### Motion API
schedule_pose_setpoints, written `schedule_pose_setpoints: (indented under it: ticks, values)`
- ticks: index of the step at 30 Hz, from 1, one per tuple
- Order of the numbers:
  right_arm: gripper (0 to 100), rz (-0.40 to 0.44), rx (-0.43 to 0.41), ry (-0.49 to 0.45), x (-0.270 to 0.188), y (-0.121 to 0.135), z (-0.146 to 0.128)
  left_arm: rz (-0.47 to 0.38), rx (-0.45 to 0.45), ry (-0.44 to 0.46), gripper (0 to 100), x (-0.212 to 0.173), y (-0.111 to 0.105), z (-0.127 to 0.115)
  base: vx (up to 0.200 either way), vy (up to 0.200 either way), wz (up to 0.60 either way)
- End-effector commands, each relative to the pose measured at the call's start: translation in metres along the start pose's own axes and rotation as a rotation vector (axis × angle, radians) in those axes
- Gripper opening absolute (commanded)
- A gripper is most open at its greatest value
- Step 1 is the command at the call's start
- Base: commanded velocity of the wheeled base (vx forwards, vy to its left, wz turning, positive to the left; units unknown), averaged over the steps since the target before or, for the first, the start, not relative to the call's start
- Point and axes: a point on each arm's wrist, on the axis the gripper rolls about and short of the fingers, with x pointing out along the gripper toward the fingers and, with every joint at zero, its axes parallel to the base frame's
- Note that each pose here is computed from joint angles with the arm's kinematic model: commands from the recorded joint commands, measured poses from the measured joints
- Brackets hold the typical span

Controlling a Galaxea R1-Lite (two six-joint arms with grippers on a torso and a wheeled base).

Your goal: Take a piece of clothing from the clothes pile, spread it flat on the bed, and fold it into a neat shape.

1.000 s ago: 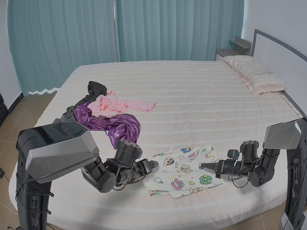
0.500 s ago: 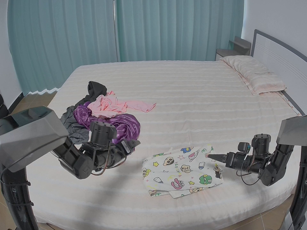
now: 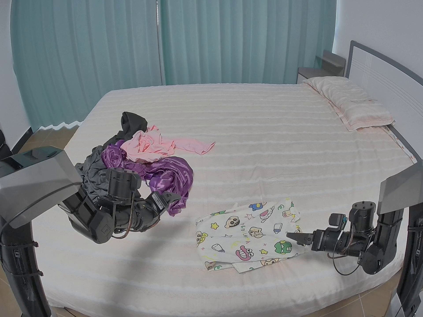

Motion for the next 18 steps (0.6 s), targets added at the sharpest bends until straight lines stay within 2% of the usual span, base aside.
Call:
schedule_pose_setpoints:
  ticks: [1, 18]
  values:
    - [100, -0.047, 0.002, 0.089, -0.002, -0.011, -0.023, -0.024, -0.051, 0.029, 100, 0.005, 0.009, -0.006, 0.0, 0.0, 0.0]
    - [100, 0.014, -0.046, 0.065, -0.005, -0.005, -0.014, -0.022, -0.043, 0.032, 100, 0.01, 0.015, -0.01, 0.0, 0.0, 0.0]
